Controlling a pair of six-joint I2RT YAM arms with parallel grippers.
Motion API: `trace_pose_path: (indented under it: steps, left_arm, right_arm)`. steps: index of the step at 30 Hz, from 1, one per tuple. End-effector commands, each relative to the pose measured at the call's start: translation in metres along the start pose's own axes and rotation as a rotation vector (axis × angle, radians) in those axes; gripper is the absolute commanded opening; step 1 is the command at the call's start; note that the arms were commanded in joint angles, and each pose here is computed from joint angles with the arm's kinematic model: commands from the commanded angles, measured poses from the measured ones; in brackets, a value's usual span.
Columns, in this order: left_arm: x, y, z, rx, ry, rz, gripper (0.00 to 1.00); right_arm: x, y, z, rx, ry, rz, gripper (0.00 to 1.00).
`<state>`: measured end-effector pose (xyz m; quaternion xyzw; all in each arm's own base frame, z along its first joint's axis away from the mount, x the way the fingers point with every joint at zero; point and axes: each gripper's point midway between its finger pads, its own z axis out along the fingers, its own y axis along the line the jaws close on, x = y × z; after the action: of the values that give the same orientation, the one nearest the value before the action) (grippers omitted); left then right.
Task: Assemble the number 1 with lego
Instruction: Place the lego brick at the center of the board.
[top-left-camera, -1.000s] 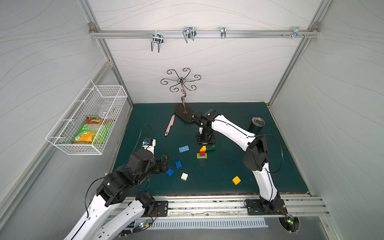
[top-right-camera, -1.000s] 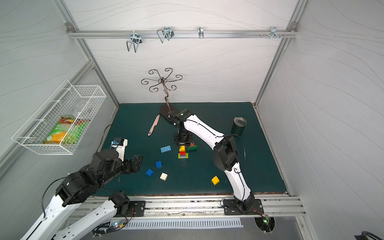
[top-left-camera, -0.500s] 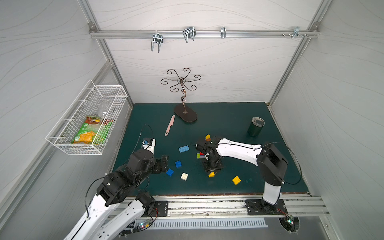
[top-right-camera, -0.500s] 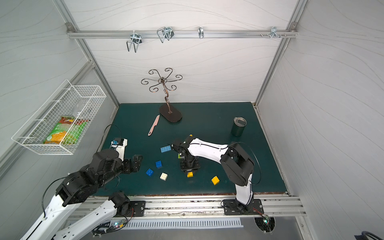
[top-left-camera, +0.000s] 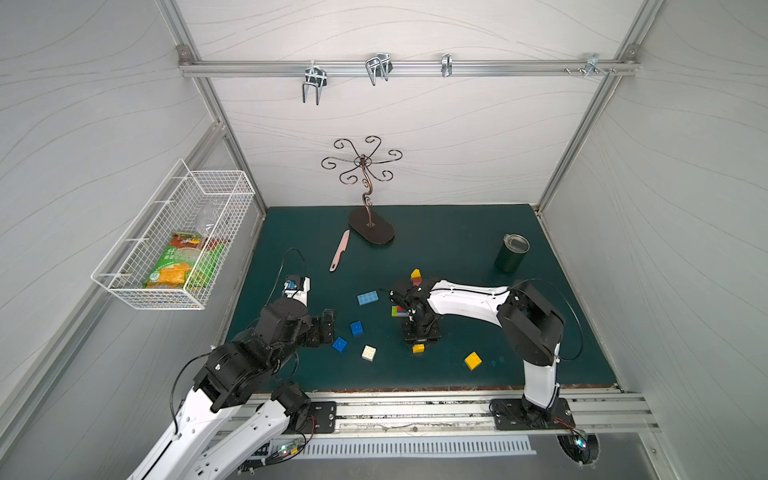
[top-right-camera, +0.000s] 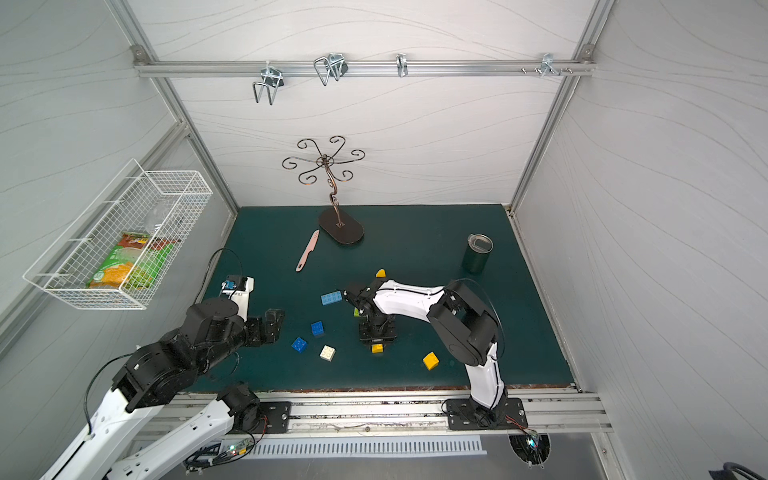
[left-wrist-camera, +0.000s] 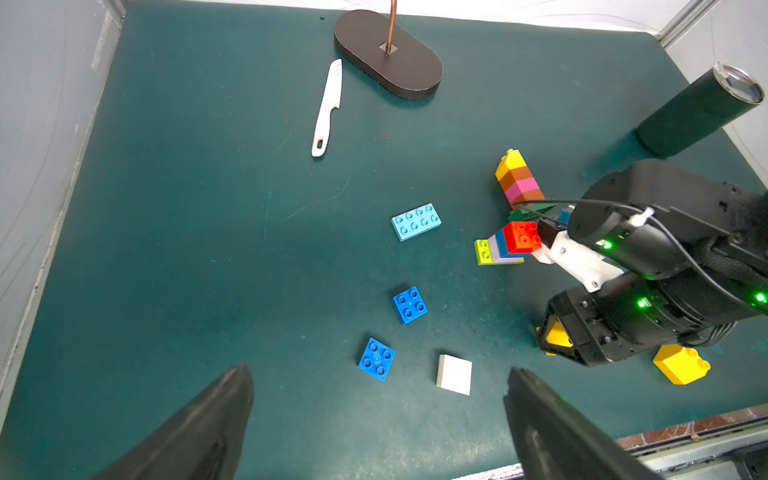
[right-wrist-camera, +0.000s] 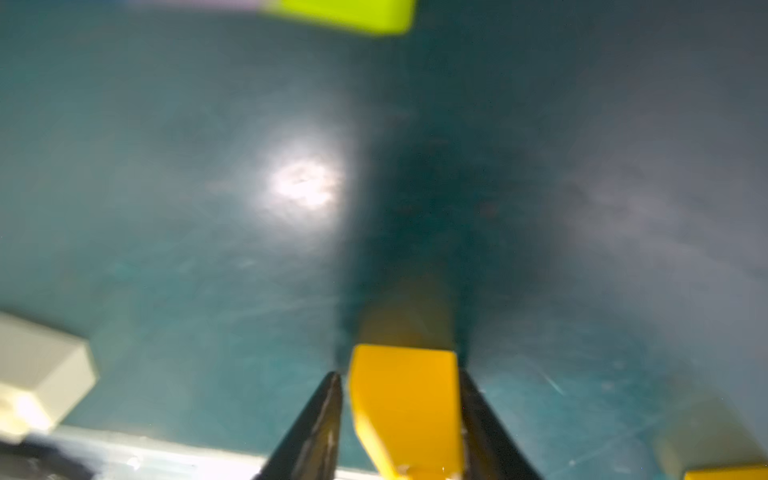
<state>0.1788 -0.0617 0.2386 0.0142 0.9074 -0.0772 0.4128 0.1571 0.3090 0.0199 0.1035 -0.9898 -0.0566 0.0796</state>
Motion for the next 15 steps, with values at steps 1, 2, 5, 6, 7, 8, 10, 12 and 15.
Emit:
trace_pose_path:
  steps: [1,2,5,6,7,8,10,12,15]
  left_arm:
    - [-0.011,0.001,-0.002,-0.011,-0.043,-0.021,1.0]
    - [-0.011,0.001,-0.002,-0.011,-0.042,-0.021,1.0]
    - [-0.011,0.001,-0.002,-0.012,-0.044,-0.021,1.0]
    - [-0.011,0.001,-0.002,-0.011,-0.042,-0.02,1.0]
    - [-0.011,0.001,-0.002,-0.011,-0.043,-0.021,1.0]
    - [-0.011,0.001,-0.002,-0.011,-0.042,-0.02,1.0]
    - [-0.011,0.001,-0.002,-0.012,-0.041,-0.02,1.0]
    - [-0.011,0.001,-0.002,-0.012,-0.044,-0.021,1.0]
    - [-0.011,0.002,-0.002,-0.013,-0.045,-0.023,1.0]
  right_arm:
    - [0.005,-0.009,0.001,0.04,0.0,0.01,0.56]
    - [0.006,-0.01,-0.003,0.043,-0.008,0.01,0.58]
    - [0.009,-0.01,-0.016,0.05,-0.039,0.0,0.65]
    - [0.01,-0.009,-0.02,0.05,-0.05,-0.002,0.68]
    - [0.012,-0.009,-0.023,0.052,-0.058,-0.006,0.69]
    - [0.014,-0.009,-0.024,0.06,-0.062,-0.009,0.7]
    - [0.016,-0.009,-0.028,0.082,-0.082,-0.019,0.7]
    - [0.017,-0.012,-0.028,0.11,-0.095,-0.028,0.68]
    - [0.017,-0.015,-0.023,0.123,-0.098,-0.035,0.66]
